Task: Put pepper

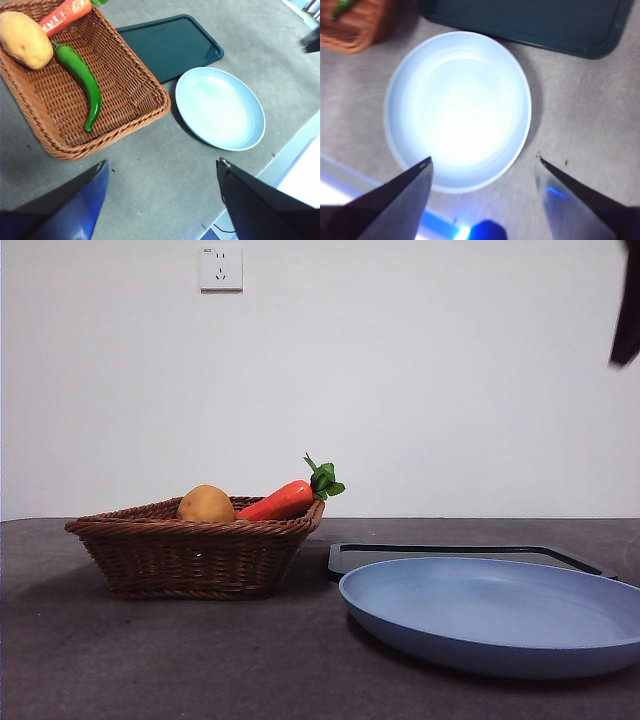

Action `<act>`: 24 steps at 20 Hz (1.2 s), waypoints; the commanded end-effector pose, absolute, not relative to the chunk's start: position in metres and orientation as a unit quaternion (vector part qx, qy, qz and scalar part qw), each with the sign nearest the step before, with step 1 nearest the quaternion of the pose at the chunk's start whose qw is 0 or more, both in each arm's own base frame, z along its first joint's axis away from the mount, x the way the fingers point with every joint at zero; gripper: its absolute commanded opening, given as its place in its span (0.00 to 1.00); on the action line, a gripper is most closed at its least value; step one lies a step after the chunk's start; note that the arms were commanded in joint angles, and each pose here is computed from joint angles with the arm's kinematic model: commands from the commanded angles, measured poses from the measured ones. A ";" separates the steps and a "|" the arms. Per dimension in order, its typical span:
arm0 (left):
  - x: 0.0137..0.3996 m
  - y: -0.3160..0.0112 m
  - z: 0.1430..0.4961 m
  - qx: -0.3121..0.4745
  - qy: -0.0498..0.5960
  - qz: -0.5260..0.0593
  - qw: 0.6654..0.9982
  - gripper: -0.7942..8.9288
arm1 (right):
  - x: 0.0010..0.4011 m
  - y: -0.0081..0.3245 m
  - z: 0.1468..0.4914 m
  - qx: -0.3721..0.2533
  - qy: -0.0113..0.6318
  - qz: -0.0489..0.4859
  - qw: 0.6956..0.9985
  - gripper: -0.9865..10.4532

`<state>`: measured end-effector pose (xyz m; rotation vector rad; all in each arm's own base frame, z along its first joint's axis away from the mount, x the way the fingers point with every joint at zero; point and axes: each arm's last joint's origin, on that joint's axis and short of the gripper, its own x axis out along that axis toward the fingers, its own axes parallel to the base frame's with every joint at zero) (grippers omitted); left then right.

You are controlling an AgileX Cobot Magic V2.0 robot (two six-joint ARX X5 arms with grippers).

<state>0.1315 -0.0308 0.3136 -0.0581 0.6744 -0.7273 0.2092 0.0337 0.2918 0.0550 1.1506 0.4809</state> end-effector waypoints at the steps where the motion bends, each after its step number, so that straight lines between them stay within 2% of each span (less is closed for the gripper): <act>1: 0.132 -0.032 0.319 -0.028 0.314 -0.352 0.881 0.47 | 0.232 0.037 0.277 0.029 0.560 0.222 0.798 0.39; 7: 0.132 -0.032 0.319 -0.028 0.313 -0.352 0.881 0.47 | 0.274 0.043 0.221 0.027 0.622 0.224 0.749 0.39; 12: 0.133 -0.032 0.320 -0.027 0.311 -0.352 0.882 0.47 | 0.293 0.046 0.189 0.028 0.644 0.224 0.731 0.39; 17: 0.133 -0.032 0.320 -0.026 0.310 -0.351 0.883 0.47 | 0.299 0.047 0.171 0.031 0.661 0.227 0.715 0.29; 20: 0.133 -0.032 0.320 -0.026 0.310 -0.351 0.883 0.47 | 0.300 0.048 0.168 0.030 0.665 0.228 0.711 0.20; 24: 0.133 -0.032 0.320 -0.026 0.310 -0.351 0.883 0.47 | 0.300 0.049 0.166 0.031 0.667 0.227 0.709 0.14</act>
